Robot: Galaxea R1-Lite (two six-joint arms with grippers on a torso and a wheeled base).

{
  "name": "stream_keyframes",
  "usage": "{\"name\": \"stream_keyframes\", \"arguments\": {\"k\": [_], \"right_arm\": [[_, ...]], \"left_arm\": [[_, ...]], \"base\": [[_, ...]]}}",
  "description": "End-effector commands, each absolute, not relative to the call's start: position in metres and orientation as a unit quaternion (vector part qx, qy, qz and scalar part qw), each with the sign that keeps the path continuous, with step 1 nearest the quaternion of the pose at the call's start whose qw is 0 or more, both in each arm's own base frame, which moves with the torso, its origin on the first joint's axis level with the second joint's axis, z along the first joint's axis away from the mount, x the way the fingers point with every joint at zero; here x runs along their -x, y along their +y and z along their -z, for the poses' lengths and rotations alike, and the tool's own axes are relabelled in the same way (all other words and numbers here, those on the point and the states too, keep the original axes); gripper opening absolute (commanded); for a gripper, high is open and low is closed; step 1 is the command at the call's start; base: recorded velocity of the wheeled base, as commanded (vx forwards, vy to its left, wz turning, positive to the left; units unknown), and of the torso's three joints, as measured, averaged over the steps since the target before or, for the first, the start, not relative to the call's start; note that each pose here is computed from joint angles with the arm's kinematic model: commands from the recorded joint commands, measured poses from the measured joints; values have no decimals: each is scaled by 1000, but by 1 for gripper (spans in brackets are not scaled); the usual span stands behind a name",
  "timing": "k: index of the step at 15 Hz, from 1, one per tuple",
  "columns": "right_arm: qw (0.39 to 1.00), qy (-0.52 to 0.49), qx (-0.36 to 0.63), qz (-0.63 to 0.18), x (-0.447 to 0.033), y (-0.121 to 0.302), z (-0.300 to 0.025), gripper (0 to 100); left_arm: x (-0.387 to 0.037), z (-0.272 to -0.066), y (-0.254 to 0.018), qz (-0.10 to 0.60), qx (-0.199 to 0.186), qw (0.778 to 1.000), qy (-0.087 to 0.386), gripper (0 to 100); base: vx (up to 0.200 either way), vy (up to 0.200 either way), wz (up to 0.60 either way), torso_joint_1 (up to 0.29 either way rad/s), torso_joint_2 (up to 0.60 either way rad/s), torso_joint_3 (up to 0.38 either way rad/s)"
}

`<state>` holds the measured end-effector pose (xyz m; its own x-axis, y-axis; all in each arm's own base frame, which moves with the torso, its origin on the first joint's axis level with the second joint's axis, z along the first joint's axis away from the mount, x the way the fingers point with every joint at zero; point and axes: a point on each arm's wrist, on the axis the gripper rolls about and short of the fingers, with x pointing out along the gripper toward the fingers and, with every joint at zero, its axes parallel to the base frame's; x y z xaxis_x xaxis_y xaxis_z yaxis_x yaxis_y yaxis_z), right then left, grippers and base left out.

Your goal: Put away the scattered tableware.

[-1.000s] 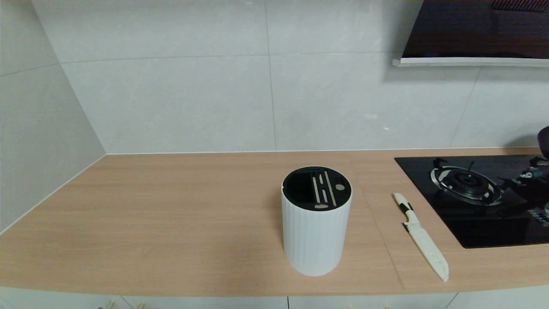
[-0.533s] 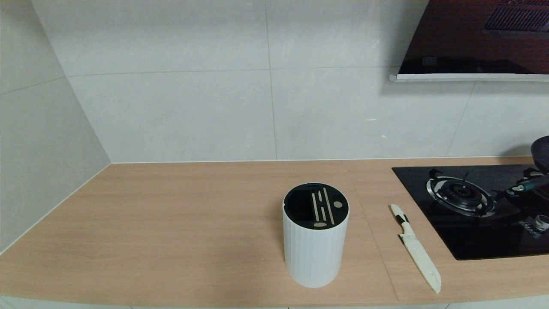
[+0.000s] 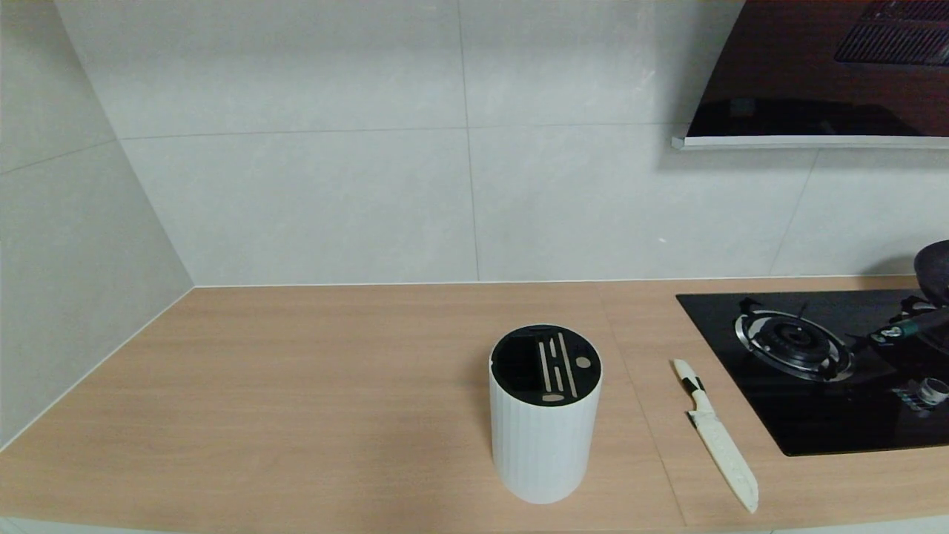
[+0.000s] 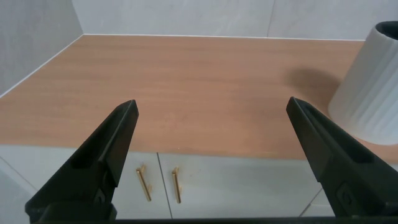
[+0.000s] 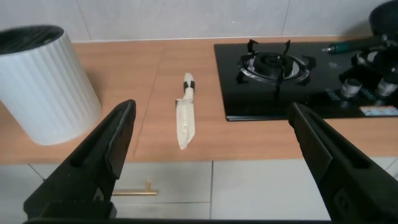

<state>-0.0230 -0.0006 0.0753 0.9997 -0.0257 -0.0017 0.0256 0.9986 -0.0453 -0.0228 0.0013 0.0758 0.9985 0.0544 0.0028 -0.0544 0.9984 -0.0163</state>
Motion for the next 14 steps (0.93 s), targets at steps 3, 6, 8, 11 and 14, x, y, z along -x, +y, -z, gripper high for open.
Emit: {"name": "stream_keyframes", "arguments": {"k": [3,6,8,11,14], "right_arm": [[998,-56,28,-9,31,0,-119,100],[997,-5,5,-81,4,2,-186,100],[990,109,6,-90,-53,7,-200,100],[962,244,15,-118,-141,24,-200,100],[930,342,43,-132,-209,40,-170,100]], "left_arm": [[23,-76,1,-28,8,1000,-2,100],[23,-76,1,-28,8,1000,-2,100],[23,-76,1,-28,8,1000,-2,100],[23,-76,1,-28,8,1000,-2,100],[23,-76,1,-28,8,1000,-2,100]], "base": [[0,0,0,0,0,0],[0,0,0,0,0,0],[0,0,0,0,0,0],[0,0,0,0,0,0],[0,0,0,0,0,0]]}}
